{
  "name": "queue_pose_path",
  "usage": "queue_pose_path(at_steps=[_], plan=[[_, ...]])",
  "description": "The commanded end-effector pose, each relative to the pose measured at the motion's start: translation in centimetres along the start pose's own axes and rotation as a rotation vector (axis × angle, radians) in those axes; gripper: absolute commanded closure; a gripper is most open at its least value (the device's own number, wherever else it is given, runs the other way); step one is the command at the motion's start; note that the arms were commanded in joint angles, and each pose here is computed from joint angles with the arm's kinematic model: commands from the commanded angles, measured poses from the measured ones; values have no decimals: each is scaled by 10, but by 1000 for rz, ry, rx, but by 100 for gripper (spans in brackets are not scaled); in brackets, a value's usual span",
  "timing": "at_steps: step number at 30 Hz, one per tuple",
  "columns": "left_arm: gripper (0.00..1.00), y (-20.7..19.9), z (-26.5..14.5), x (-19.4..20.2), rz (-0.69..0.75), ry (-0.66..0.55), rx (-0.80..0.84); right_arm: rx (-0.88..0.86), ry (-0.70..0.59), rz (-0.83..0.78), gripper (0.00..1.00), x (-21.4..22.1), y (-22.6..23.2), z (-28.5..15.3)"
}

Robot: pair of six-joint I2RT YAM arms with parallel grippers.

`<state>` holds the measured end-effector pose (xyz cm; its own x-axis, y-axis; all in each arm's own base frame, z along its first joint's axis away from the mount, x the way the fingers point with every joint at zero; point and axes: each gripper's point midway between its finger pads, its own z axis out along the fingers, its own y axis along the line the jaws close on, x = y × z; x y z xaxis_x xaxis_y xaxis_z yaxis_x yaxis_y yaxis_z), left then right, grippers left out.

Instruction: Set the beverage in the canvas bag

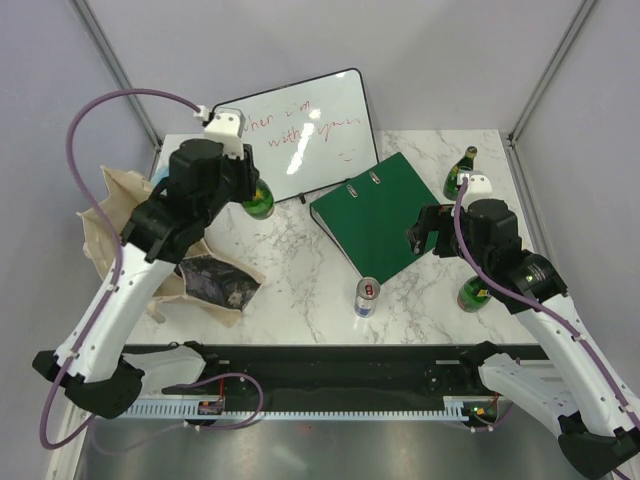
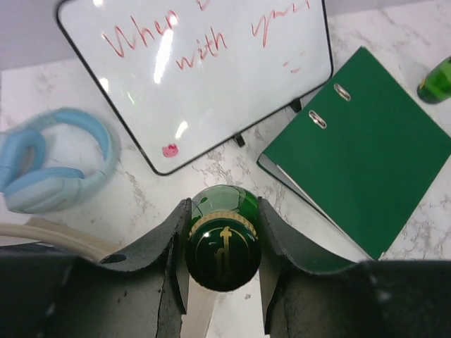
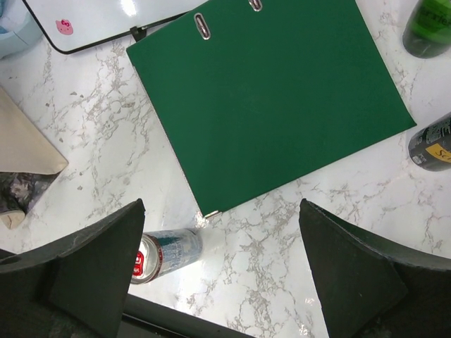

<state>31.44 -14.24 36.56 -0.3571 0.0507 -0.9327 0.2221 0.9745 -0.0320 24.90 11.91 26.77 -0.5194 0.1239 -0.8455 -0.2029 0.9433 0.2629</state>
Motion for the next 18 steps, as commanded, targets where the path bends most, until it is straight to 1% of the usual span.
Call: queue_pose_path(at_steps=[1,2,3,4,5,6,11,15,18], plan=[[98,36,-74,-79,28,-245,-95,-43,-71,6,2,-22,10,-7],[98,48,-87,-90,36,-271,-148,-46,-72,5,2,-22,11,-8],[98,55,-93,-87,51,-254,-172,-48,-77,7,2,-24,11,-9],[98,60,-102,-91,43,-267,-192,-50,-73,8,2,-23,11,-8],[98,70,-115,-99,65,-289,-231,-57,-71,8,2,-22,13,-9],[98,75,-122,-97,76,-281,-247,-55,-70,7,2,-22,12,-8],[98,102,-169,-111,65,-344,-333,-65,-65,5,2,-20,14,-8],[98,116,-179,-101,80,-332,-395,-65,-62,4,2,-18,13,-8],[98,119,-170,-83,92,-290,-417,-69,-58,5,2,-17,14,-8]])
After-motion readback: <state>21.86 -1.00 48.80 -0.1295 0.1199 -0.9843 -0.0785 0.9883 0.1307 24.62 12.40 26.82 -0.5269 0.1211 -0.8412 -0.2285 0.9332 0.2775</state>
